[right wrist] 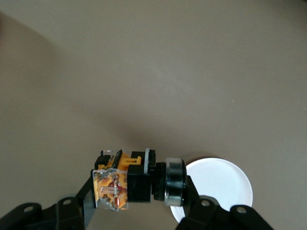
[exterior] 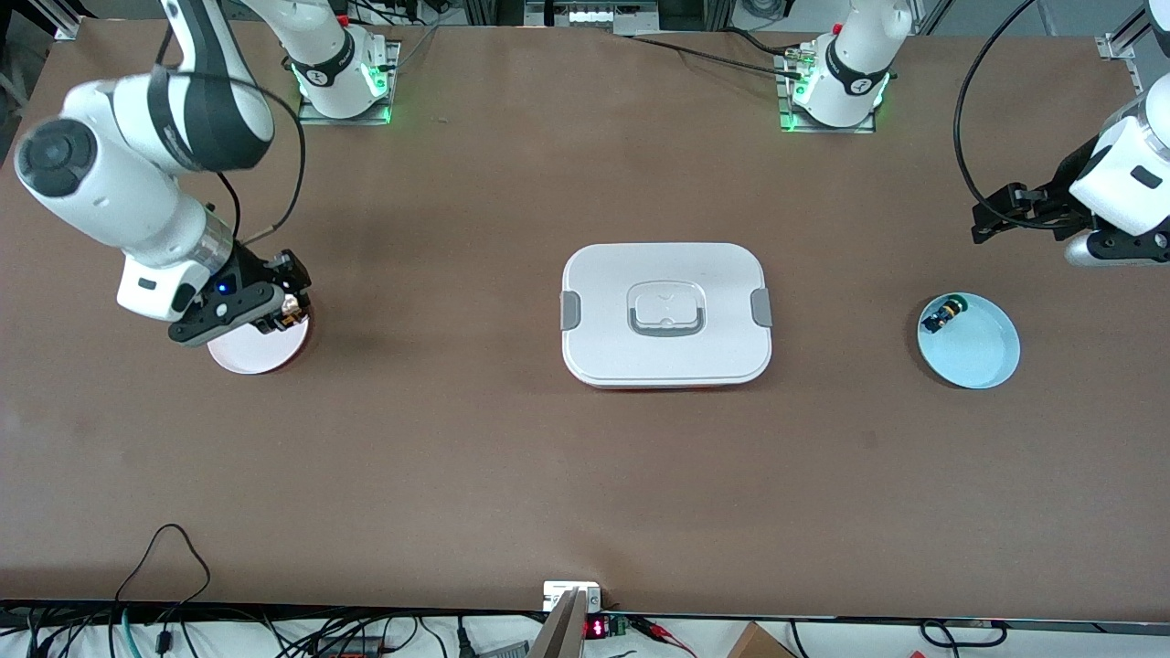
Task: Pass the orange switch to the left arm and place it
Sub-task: 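Lift the orange switch with the right gripper and carry it above the box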
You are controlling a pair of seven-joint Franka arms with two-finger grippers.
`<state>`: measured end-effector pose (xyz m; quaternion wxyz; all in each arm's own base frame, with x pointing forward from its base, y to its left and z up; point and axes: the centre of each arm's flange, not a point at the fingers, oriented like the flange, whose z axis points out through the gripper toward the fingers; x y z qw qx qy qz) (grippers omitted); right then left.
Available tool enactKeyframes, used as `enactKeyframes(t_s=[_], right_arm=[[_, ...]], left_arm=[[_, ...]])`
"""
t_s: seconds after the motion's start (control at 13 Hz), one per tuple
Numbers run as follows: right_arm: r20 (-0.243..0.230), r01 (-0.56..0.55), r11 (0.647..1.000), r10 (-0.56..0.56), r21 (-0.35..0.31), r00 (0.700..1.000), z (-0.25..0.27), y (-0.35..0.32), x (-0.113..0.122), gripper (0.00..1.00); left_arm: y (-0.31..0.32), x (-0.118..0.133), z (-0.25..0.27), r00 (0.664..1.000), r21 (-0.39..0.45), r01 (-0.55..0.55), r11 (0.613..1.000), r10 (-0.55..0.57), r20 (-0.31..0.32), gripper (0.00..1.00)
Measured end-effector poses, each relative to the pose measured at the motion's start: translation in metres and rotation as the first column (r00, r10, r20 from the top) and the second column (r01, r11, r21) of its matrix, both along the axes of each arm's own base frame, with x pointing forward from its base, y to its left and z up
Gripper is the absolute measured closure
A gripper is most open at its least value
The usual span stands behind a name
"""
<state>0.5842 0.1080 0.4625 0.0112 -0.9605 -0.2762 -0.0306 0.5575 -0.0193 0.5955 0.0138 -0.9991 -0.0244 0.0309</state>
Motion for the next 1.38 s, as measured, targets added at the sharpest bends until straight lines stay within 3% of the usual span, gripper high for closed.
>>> enactKeyframes(t_s=[0.15,0.46,0.62,0.77,0.92,1.08,1.23,1.38], right_arm=[[0.018,-0.036,0.998,0.035,0.056,0.999,0.038,0.02,0.0,0.28],[0.029,-0.036,0.962,0.03,0.269,0.999,0.068,0.053,-0.001,0.28],[0.046,-0.094,0.951,0.084,0.295,0.995,0.072,0.093,-0.011,0.28],[0.098,-0.196,0.934,0.174,0.299,0.98,0.08,0.138,-0.024,0.28],[0.161,-0.288,0.891,0.246,0.351,0.956,0.094,0.181,-0.039,0.28],[0.191,-0.323,0.834,0.264,0.446,0.945,0.107,0.218,-0.055,0.28],[0.198,-0.34,0.772,0.276,0.537,0.94,0.115,0.253,-0.076,0.28],[0.249,-0.414,0.707,0.331,0.573,0.91,0.123,0.282,-0.094,0.28]], left_arm=[[0.001,0.0,0.0,1.0,0.0,-0.002,1.0,0.002,0.0,0.0],[-0.003,-0.004,-0.004,0.999,-0.013,0.001,1.0,-0.001,-0.038,0.0],[-0.01,-0.006,-0.008,0.997,-0.07,-0.002,0.998,-0.003,-0.075,0.0],[-0.02,-0.01,-0.013,0.992,-0.15,-0.008,0.989,-0.01,-0.125,0.0],[-0.031,-0.018,-0.018,0.98,-0.247,-0.021,0.969,-0.029,-0.197,0.0],[-0.039,-0.025,-0.016,0.965,-0.386,-0.053,0.921,-0.052,-0.257,0.0],[-0.034,-0.03,-0.015,0.943,-0.517,-0.109,0.849,-0.077,-0.325,0.0],[-0.024,-0.028,-0.017,0.924,-0.647,-0.175,0.742,-0.103,-0.369,0.0]])
